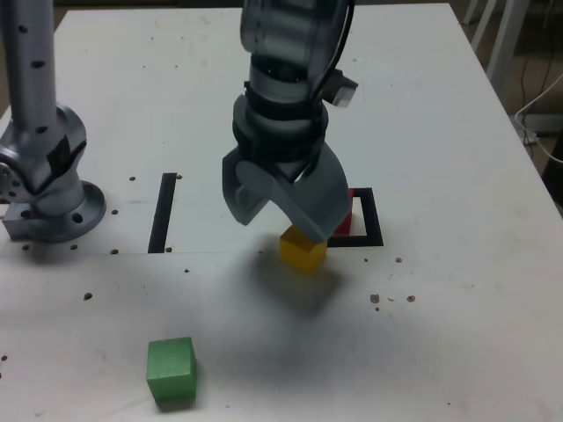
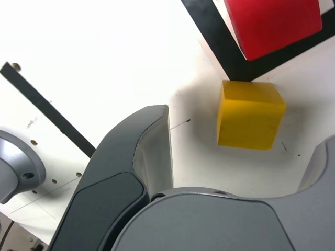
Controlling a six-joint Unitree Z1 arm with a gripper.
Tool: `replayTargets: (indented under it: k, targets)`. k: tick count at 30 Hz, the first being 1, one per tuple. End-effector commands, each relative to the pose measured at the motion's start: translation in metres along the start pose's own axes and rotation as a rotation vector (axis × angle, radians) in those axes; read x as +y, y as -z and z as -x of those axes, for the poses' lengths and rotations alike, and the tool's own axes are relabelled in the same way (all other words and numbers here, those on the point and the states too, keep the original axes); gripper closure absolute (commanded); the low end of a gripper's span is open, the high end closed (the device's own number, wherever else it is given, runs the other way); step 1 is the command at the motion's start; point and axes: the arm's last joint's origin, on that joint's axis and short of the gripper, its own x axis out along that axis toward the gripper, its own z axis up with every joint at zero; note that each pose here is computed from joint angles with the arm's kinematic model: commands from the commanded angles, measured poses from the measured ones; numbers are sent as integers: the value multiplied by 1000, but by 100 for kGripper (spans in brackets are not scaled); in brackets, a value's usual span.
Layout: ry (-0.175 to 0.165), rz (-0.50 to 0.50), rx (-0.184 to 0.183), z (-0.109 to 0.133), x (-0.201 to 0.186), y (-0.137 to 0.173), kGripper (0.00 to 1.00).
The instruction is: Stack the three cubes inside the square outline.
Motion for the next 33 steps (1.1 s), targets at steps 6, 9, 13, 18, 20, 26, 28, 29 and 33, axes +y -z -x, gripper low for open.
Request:
replayTargets:
  k: [6,9,13,18,20,26,28,29,33]
  targets:
    - [24,-36,12,-12,-2,-13,9]
    - [31,-45,17,-17,-4,-18,9]
    - [47,-57,23,-22,-6,-27,13]
    - [60,-63,24,-25,-8,-34,29]
    - [60,-61,24,-25,-8,-36,41]
    - [50,-59,24,-25,-8,-36,70]
    - [49,-59,24,-25,-8,-36,71]
    - [49,-59,25,-25,-8,-36,71]
    - [50,-59,26,-25,-8,-36,71]
